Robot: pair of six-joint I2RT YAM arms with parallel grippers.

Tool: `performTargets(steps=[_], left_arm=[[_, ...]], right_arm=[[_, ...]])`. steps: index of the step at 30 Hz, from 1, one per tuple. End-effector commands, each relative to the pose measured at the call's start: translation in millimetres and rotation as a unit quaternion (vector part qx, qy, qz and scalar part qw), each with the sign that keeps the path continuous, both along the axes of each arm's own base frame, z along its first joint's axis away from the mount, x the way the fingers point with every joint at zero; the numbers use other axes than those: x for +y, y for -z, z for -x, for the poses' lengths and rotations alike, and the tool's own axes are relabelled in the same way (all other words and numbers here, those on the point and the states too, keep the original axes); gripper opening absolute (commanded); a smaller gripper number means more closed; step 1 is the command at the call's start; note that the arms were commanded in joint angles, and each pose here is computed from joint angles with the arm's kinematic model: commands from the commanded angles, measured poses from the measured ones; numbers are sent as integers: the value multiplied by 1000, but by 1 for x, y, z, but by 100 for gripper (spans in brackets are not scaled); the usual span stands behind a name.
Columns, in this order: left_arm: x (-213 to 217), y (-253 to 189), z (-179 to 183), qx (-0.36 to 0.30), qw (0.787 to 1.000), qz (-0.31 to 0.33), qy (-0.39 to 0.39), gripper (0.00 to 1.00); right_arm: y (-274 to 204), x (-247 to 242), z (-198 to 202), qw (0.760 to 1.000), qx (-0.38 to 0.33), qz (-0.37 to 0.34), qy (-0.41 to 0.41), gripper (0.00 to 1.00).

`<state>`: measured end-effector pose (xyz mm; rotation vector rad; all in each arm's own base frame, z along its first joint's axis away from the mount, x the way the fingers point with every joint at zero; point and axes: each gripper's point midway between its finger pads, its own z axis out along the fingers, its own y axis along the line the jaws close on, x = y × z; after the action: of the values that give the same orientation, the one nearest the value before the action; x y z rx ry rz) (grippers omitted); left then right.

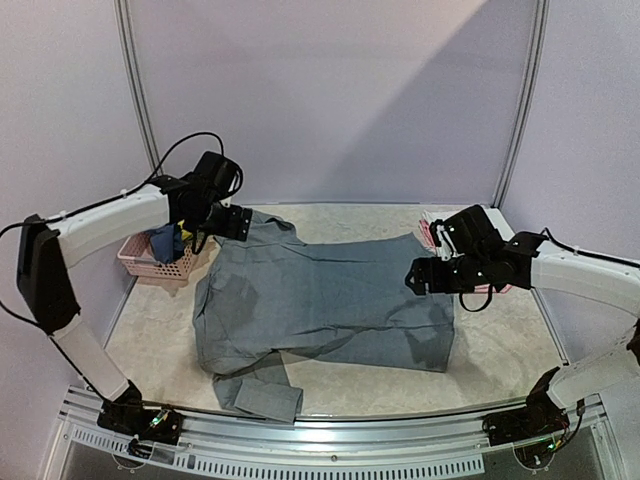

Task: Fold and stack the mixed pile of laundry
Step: Pick up the flattened shirt from the center of the board.

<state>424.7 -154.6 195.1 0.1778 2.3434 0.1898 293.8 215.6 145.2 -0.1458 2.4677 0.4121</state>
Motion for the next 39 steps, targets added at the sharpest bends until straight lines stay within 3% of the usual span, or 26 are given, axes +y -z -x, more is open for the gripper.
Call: performTargets(steps=[1, 11, 16, 19, 23, 29, 39], left_arm=[[-6, 13, 66, 15, 999, -43, 22, 97], [-45, 25, 207, 25, 988, -5, 154, 90], [-79, 38, 266, 67, 962, 56, 257, 84], [-93, 44, 295, 85, 949, 51, 300, 84], [-102, 65, 319, 117, 938, 20, 325, 84], [-96, 98, 335, 146, 942, -46, 297, 85], [-81, 129, 340, 162, 959, -11, 234, 83]], right_arm=[[15, -14, 29, 999, 28, 15, 9, 91], [52, -37, 79, 996, 86, 7, 27, 97], [69, -42, 100, 993, 113, 3, 29, 99], [77, -42, 106, 992, 121, 0, 32, 99], [86, -44, 112, 991, 128, -1, 36, 99], [96, -48, 119, 990, 137, -2, 47, 99], [107, -54, 126, 988, 146, -3, 54, 99]])
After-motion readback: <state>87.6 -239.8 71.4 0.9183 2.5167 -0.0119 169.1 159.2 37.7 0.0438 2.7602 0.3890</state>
